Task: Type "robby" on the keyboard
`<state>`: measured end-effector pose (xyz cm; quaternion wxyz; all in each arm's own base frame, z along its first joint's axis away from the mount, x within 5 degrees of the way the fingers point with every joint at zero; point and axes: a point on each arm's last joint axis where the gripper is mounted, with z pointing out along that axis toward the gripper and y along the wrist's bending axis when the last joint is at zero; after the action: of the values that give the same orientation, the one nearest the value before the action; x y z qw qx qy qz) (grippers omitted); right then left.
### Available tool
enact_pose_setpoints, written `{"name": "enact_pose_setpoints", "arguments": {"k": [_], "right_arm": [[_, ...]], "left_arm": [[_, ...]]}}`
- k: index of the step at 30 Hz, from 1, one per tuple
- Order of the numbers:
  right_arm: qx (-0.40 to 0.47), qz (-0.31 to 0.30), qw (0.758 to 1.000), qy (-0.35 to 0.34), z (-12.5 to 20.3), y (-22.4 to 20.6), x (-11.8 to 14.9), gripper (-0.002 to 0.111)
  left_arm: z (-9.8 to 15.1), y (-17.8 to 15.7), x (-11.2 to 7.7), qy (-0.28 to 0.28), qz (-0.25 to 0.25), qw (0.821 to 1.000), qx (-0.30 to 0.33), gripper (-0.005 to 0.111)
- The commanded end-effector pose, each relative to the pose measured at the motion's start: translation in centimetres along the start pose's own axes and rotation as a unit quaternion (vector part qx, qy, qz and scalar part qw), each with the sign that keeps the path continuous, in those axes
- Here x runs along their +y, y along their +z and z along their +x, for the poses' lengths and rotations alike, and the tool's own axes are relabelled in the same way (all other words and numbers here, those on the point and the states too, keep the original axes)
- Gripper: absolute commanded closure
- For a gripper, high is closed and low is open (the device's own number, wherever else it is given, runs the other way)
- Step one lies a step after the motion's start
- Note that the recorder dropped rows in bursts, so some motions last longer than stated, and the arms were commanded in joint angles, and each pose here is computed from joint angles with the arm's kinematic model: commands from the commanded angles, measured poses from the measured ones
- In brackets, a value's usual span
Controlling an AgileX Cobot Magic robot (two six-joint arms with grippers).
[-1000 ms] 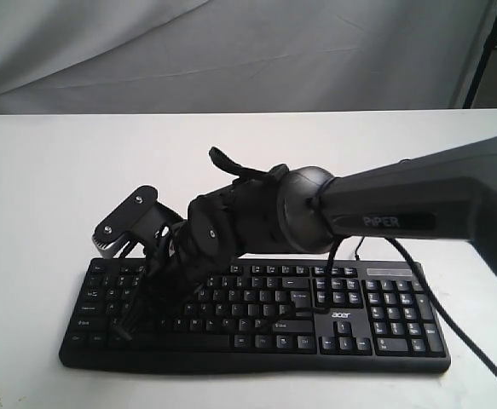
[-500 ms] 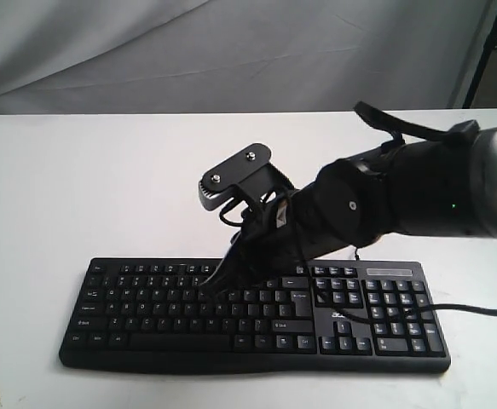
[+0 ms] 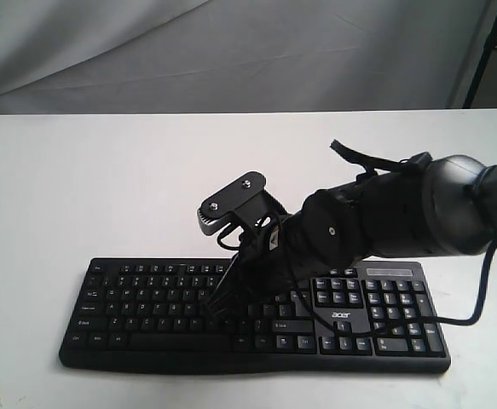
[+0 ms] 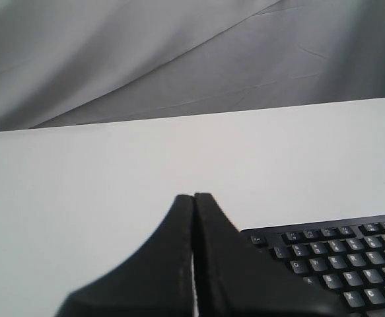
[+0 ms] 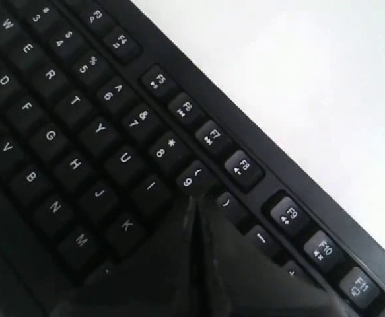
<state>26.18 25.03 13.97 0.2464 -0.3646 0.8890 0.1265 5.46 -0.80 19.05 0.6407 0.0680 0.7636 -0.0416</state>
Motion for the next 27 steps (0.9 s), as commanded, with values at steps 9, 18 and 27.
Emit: {"name": "enact_pose_setpoints", "arguments": {"k": [9,18,27], "right_arm": [[-0.007,0.000,1.000,-0.013,0.1,0.8,0.6,0.108],[0.007,0.002,1.000,-0.014,0.8,2.1,0.5,0.108],[-0.010,-0.002,1.000,-0.019,-0.2,0.2,0.7,0.108]], "left_arm": [[0.1,0.0,0.0,0.001,0.003,1.000,-0.003,0.107],[0.1,0.0,0.0,0.001,0.003,1.000,-0.003,0.107],[0.1,0.0,0.0,0.001,0.003,1.000,-0.003,0.107]]}}
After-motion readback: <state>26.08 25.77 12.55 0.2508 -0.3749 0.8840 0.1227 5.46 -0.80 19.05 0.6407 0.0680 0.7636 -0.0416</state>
